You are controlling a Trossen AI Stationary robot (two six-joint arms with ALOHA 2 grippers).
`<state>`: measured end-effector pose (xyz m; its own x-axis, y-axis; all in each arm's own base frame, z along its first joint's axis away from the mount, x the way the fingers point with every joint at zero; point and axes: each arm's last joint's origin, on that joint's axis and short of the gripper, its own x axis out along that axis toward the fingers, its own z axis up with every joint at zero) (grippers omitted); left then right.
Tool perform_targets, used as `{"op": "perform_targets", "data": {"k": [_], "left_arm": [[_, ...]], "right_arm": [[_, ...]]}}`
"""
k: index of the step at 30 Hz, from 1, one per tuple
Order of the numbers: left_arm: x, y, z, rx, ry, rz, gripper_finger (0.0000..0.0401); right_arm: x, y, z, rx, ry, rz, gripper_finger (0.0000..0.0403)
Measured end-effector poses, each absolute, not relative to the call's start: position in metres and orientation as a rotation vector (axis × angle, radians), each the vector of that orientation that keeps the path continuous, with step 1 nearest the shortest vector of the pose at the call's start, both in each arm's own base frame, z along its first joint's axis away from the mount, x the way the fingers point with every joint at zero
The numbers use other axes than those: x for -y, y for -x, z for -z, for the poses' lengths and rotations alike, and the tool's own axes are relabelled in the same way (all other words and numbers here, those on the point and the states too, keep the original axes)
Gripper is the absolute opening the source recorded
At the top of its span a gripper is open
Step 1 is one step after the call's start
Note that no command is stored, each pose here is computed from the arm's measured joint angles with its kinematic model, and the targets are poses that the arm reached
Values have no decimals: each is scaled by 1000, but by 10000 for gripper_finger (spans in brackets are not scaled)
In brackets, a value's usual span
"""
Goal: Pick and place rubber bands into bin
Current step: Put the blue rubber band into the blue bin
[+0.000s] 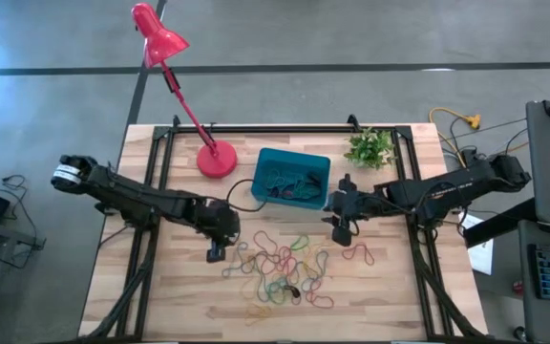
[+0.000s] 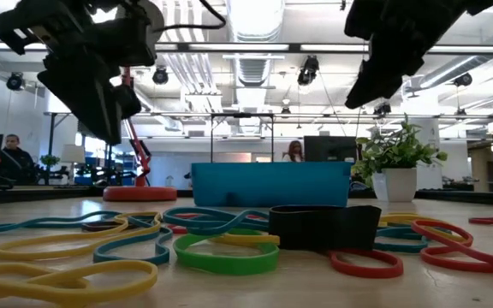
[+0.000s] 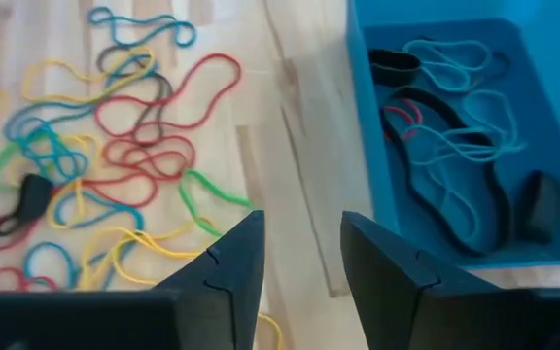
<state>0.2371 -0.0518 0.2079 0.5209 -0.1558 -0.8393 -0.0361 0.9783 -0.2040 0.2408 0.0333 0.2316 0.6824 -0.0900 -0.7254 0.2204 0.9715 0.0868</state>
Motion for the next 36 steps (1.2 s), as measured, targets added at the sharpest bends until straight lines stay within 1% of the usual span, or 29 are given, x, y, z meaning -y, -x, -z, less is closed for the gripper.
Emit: {"op": "perform_targets", "data": {"k": [5, 11, 16, 24, 31, 33, 36], "left_arm": [[53, -246, -193, -1058, 197, 33, 100], [60, -262, -167, -1128, 213, 71, 100], [61, -264, -151, -1195, 229, 47, 100], [63, -268, -138, -1238, 243, 26, 100], [65, -269, -136, -1237, 240, 25, 99], [65, -270, -136, -1232, 240, 24, 91], [65, -271, -136, -1211, 241, 22, 69]], "right_arm": [[-36, -238, -231, -804, -142, 194, 129], [-36, -237, -230, -814, -136, 194, 130], [-36, -236, -230, -812, -140, 195, 129], [-36, -237, -230, -811, -141, 195, 120], [-36, -237, -230, -811, -141, 195, 118], [-36, -237, -230, -812, -141, 195, 117], [-36, -236, -229, -813, -140, 196, 112]]}}
